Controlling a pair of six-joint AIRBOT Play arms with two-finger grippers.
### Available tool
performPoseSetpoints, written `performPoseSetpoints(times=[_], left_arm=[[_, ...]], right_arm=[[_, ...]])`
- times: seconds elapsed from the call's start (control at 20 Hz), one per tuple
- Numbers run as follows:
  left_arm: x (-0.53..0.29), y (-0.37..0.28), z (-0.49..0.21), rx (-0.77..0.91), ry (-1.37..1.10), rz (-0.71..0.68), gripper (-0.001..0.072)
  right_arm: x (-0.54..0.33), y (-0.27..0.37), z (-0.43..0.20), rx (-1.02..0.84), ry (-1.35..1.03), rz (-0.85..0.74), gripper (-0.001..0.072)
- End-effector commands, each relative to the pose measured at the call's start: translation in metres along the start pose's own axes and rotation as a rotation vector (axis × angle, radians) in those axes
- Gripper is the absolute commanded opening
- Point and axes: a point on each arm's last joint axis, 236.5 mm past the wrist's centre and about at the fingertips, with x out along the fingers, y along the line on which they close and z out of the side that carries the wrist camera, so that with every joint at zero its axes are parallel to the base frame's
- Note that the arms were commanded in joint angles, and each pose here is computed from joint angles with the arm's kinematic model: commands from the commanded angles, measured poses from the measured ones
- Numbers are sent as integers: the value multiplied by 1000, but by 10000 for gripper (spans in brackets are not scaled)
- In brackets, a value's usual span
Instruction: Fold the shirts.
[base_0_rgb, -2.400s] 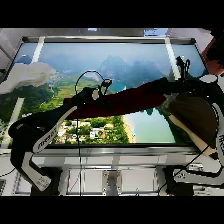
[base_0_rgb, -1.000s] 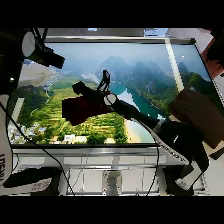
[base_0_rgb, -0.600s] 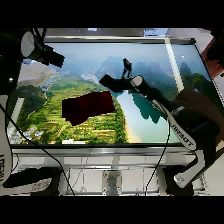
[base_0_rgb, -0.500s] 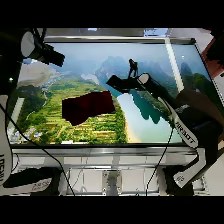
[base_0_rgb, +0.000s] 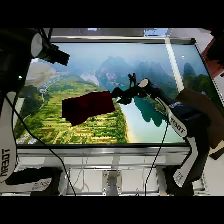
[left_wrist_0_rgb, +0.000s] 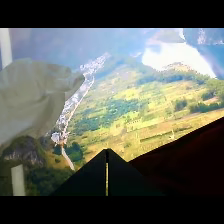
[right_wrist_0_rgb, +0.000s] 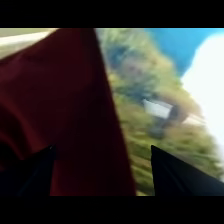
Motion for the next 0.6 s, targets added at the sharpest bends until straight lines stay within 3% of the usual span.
performPoseSetpoints(times=[0.0,0.1,0.15,0.2,0.25,0.3,0.35,0.55], left_arm=[[6,-2,0,8,9,0,13],[6,-2,-1,17,9,2,12],[6,-2,-1,19,10,3,12],[6,-2,-1,19,10,3,12],[6,-1,-1,20,11,4,13],[6,-1,-2,23,15,4,12],[7,1,-4,29,25,6,13],[16,32,-24,-26,93,47,12]], right_arm=[[32,32,-12,61,21,163,676],[43,42,-22,88,44,198,672],[46,44,-28,83,60,198,638],[47,46,-33,80,75,201,557],[48,48,-36,80,84,206,399],[47,52,-36,85,84,220,82],[44,56,-31,93,74,246,21],[-5,78,4,63,3,397,22]])
